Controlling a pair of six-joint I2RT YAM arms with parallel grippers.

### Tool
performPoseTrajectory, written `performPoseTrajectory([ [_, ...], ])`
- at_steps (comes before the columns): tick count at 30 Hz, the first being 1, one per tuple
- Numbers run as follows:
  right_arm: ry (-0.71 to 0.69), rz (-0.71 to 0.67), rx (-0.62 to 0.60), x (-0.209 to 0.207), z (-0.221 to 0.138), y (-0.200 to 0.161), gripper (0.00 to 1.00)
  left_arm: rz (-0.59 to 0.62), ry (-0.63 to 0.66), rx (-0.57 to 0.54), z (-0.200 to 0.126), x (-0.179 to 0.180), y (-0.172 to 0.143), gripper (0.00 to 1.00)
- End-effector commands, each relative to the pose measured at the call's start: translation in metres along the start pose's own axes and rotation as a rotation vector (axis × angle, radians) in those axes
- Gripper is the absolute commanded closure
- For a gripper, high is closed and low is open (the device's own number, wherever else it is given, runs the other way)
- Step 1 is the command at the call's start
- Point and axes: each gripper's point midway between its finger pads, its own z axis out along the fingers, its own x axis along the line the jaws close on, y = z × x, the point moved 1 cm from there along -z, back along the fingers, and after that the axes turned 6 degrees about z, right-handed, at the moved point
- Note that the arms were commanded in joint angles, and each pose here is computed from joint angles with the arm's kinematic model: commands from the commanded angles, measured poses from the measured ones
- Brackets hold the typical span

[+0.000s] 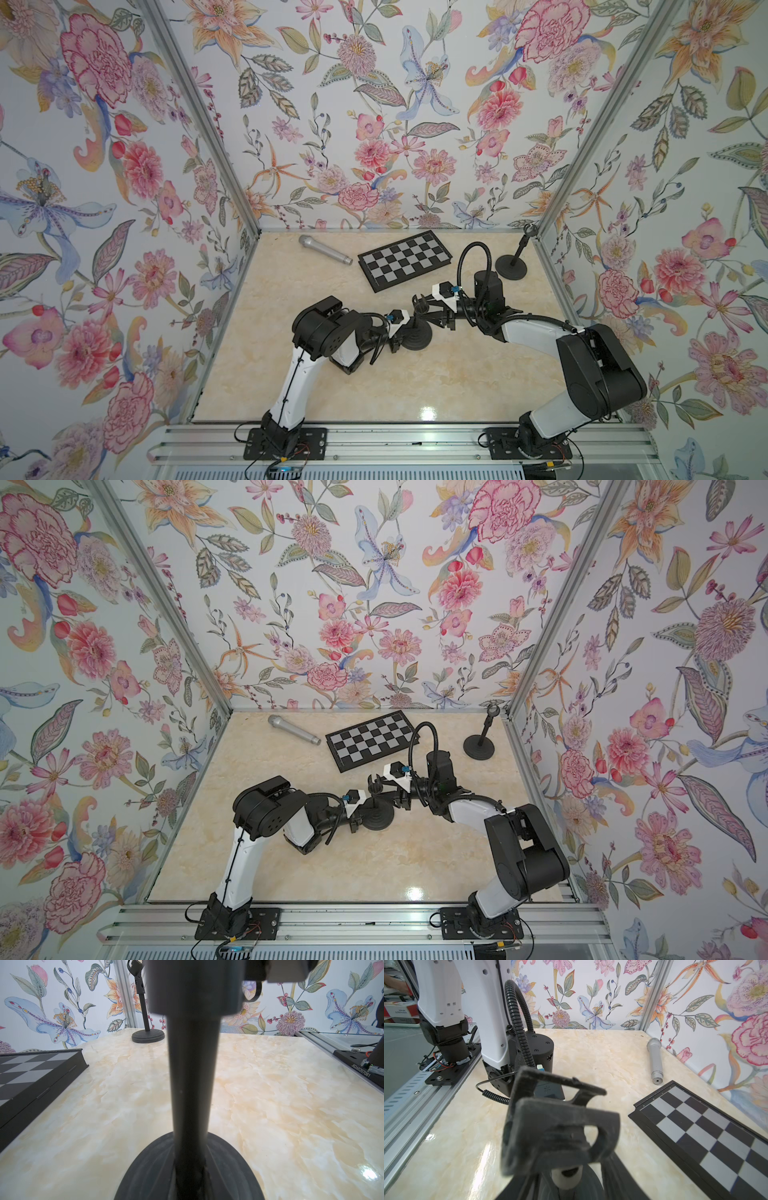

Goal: Assemble a microphone stand
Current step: Screw the microphone stand pole into the microphone stand base.

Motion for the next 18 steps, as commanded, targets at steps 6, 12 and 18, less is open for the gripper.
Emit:
performPoseTrajectory([
  [6,0.082,-0.001,-0.025,0.001,0.004,-0.002,0.58,0.124,0.064,-0.108,-0.008,0.005,0.012,0.90],
  [12,-0.006,0.059,-0.048,-0.005,0.007,-0.013,0.85,0.122,0.068,-0.110,-0.007,0.006,0.012,0.89],
  [18,-0.486,0.221,-0.155,-0.035,-0.020,-0.026,1.00,0.116,0.087,-0.105,-0.008,0.009,0.012,0.82],
])
